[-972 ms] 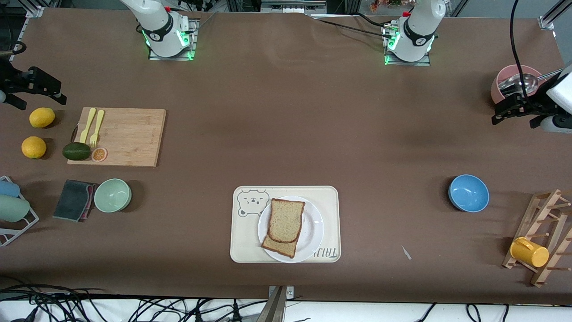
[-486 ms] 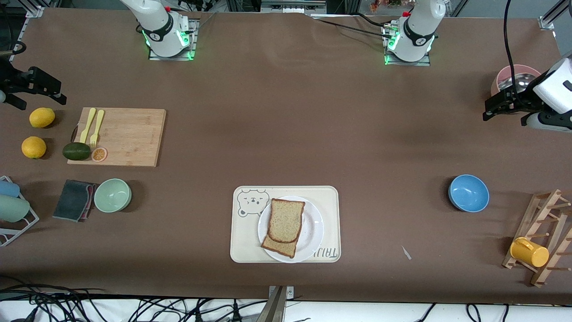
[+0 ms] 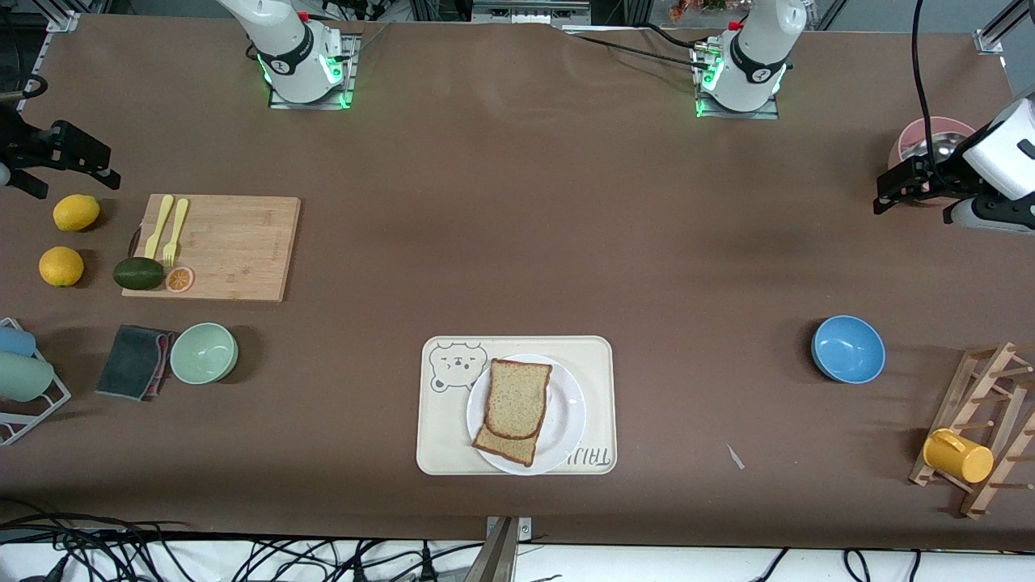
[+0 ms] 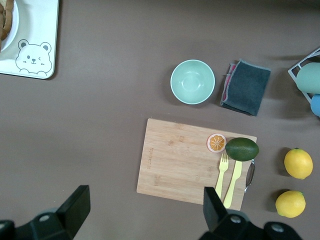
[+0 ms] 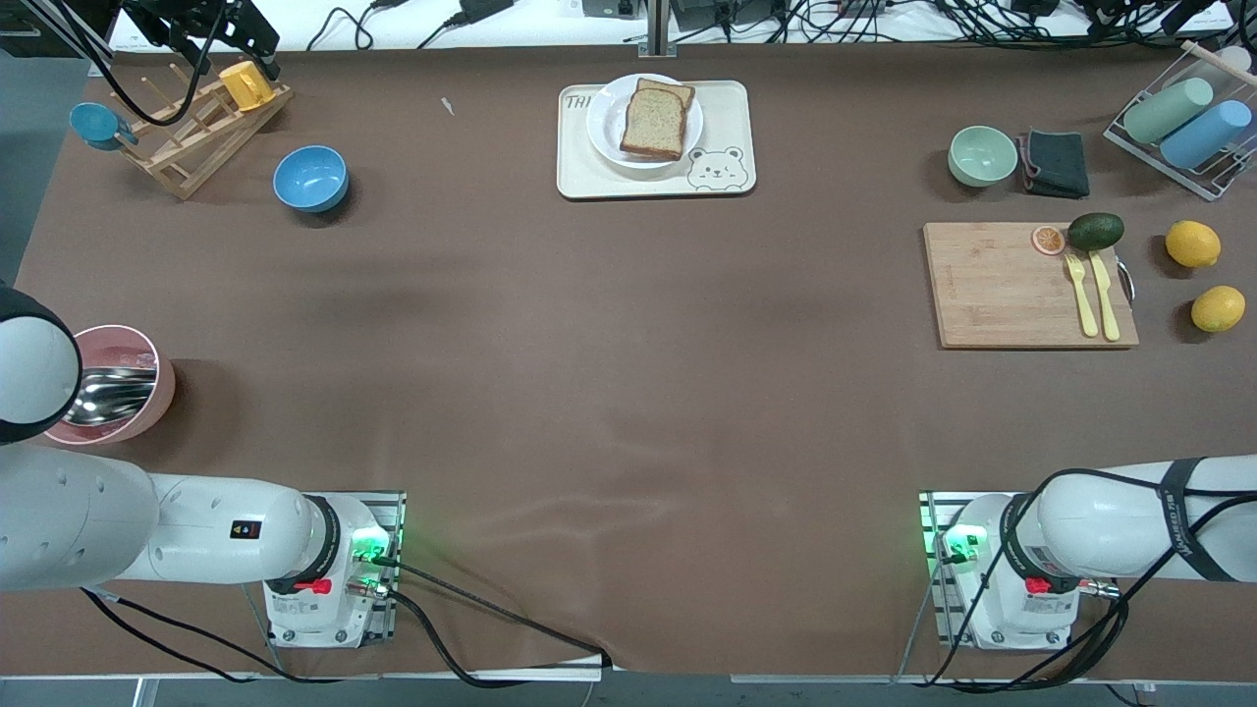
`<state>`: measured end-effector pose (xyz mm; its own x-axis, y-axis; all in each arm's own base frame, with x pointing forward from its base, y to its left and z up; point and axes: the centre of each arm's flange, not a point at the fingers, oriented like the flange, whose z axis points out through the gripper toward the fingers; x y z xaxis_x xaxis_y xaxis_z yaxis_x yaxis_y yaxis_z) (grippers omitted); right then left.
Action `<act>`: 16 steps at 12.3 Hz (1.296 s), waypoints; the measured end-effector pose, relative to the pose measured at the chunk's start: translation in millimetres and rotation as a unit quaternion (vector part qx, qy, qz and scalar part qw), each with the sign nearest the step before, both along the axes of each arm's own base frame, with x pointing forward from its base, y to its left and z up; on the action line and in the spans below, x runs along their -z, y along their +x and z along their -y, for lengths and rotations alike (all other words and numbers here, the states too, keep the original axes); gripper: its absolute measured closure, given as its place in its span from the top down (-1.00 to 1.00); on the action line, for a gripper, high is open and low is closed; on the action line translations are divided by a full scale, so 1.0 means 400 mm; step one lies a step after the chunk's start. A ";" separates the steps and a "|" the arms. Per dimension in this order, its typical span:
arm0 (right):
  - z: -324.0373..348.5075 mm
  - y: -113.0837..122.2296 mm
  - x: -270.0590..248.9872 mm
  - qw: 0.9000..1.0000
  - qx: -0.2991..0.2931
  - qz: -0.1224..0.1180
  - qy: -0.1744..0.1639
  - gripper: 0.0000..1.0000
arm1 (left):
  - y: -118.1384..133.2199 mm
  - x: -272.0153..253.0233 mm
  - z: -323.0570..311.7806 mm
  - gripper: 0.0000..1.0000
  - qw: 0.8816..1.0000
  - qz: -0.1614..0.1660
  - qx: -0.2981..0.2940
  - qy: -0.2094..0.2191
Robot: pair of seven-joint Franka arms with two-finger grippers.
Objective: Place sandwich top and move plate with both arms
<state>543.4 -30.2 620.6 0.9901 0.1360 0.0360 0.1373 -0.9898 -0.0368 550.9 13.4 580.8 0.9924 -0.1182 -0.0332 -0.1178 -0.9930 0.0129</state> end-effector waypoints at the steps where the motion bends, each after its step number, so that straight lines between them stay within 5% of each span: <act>1: 0.000 0.000 0.000 1.000 0.000 0.000 0.000 1.00 | 0.000 0.000 -0.001 1.00 1.000 0.000 0.000 0.000; 16: 0.007 0.000 0.000 1.000 0.000 -0.001 -0.013 1.00 | 0.009 -0.031 -0.014 1.00 1.000 0.008 -0.013 0.001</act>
<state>543.2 -33.1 620.5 0.9900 0.1374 0.0306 0.1377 -0.9904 -0.0103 554.6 19.0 593.4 0.9956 -0.0920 -0.0180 -0.0918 -0.9957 0.0097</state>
